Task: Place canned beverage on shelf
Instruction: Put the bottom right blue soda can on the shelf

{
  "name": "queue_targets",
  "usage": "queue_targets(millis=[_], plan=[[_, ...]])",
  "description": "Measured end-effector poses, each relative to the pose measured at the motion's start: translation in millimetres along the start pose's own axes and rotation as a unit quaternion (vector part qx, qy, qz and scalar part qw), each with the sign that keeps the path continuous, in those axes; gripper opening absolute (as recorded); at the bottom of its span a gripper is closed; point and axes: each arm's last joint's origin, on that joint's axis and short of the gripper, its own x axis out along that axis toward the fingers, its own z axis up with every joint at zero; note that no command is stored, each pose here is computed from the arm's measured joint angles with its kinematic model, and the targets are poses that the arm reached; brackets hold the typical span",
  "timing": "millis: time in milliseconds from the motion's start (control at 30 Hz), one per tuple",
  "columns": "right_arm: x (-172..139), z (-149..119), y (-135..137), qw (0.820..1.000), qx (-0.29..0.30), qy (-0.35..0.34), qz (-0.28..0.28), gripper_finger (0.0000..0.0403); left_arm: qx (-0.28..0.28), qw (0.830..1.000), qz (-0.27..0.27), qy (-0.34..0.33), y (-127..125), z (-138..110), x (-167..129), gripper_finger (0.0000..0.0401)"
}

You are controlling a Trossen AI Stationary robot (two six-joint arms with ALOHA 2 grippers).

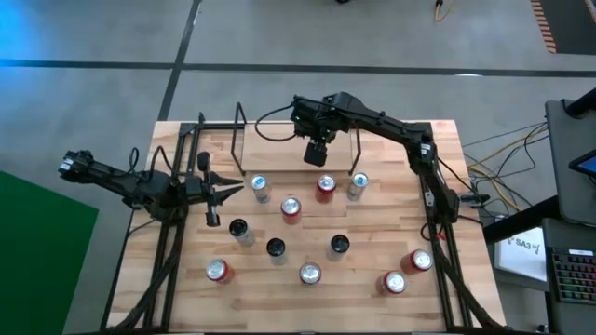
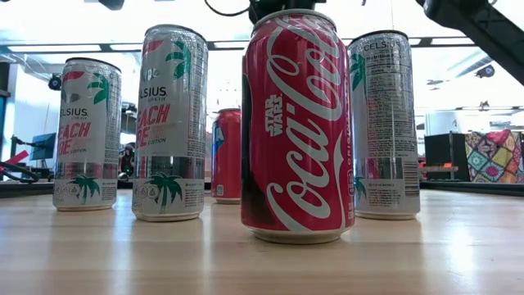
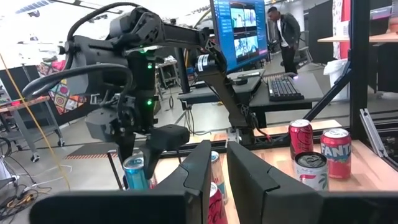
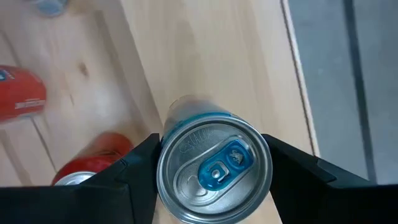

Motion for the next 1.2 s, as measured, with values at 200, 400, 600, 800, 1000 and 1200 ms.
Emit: queue_targets(millis=[200,400,600,800,1000,1200], plan=[[8,2,-1,1.0,-0.022,0.006,0.019,0.0227,0.001,1.0,-0.001,0.003,0,-1,0,0.0037],[10,8,-1,0.999,-0.032,-0.023,0.032,0.0227,0.001,1.0,0.0,0.002,0,0,0,0.0037],[9,18,-1,0.996,-0.021,-0.078,0.03,0.0227,-0.001,1.0,0.0,-0.002,0,0,1,0.0037],[9,17,-1,0.997,-0.014,-0.074,0.032,0.0227,0.0,1.0,0.0,-0.001,-1,0,1,0.0037],[10,11,0,0.998,-0.014,-0.042,0.037,0.0227,0.0,1.0,0.0,-0.001,-1,0,1,0.0037],[10,11,0,0.998,-0.014,-0.039,0.037,0.0227,0.0,1.0,0.0,-0.001,-1,0,1,0.0037]])
